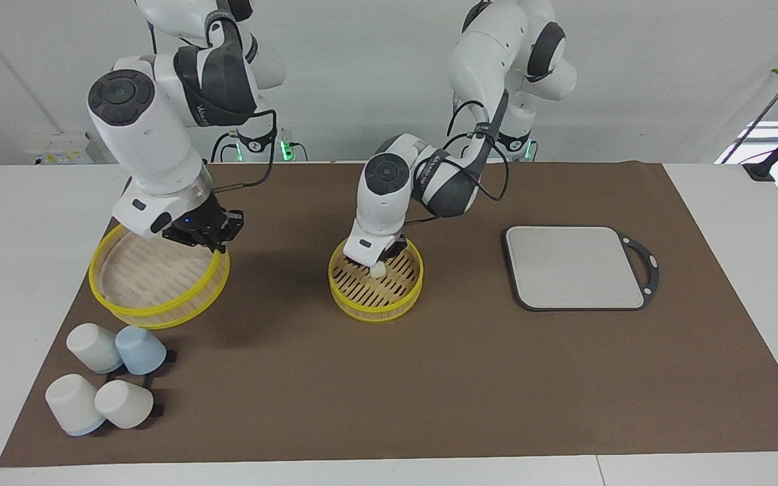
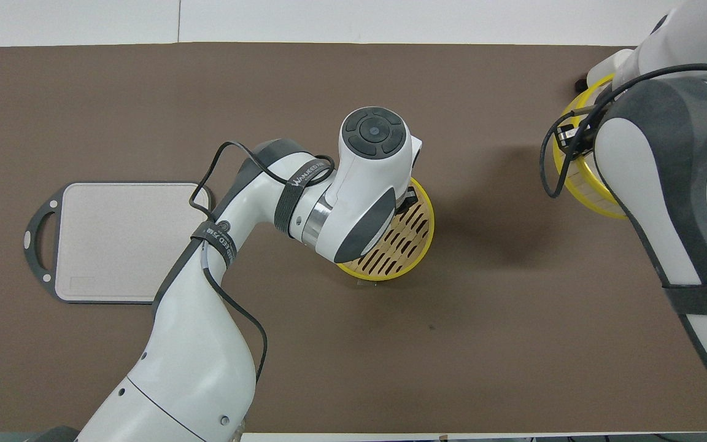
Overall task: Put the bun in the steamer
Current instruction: 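Lower the bun into the steamer and open the left gripper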
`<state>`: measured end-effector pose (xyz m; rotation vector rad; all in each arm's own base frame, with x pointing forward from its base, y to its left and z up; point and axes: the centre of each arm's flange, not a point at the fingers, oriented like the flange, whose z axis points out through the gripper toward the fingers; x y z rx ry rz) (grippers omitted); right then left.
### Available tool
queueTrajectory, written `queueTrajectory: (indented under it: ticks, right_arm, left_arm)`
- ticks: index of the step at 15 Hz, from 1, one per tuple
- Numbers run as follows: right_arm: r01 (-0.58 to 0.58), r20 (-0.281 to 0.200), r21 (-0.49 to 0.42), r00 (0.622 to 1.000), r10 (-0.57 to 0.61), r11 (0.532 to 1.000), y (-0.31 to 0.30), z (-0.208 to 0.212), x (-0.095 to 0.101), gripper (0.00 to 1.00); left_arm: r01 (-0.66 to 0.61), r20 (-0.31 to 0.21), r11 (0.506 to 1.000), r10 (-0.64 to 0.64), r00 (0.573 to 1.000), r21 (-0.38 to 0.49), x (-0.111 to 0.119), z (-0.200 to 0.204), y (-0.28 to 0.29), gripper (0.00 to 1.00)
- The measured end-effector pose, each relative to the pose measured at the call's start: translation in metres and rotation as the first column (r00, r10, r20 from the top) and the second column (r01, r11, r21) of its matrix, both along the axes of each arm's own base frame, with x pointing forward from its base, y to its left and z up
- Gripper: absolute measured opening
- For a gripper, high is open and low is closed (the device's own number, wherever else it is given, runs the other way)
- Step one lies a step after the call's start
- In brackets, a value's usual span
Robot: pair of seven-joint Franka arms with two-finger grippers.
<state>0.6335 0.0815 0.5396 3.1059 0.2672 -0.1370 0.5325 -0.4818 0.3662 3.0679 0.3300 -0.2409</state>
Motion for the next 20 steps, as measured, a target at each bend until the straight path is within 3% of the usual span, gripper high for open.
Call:
queueTrajectory:
  ticks: [5,10,16,17,20]
  right_arm:
    - [0.003,-0.005,-0.003,1.0,-0.003,1.0,0.011,-0.004,-0.008,0.1]
    - [0.047,-0.016,-0.019,0.999,-0.047,0.999,0.024,-0.01,-0.015,0.1]
    - [0.049,-0.009,-0.059,0.999,-0.05,0.997,0.041,-0.011,-0.02,0.1]
    - [0.049,-0.01,-0.059,0.999,-0.05,0.997,0.041,-0.011,-0.02,0.1]
    - [0.05,-0.011,-0.06,0.999,-0.05,0.997,0.04,-0.012,-0.021,0.1]
  left_arm:
    - [0.002,-0.004,1.0,-0.002,1.0,0.008,-0.011,-0.031,0.001,0.25]
    - [0.01,-0.006,1.0,-0.01,1.0,0.011,-0.019,-0.034,-0.001,0.32]
    - [0.003,-0.007,1.0,-0.002,1.0,0.018,-0.022,-0.032,0.001,0.95]
    - [-0.01,-0.007,1.0,0.01,1.0,0.022,-0.021,-0.032,0.003,1.0]
    - [-0.05,-0.006,0.997,0.051,0.999,0.055,-0.011,-0.026,0.018,1.0]
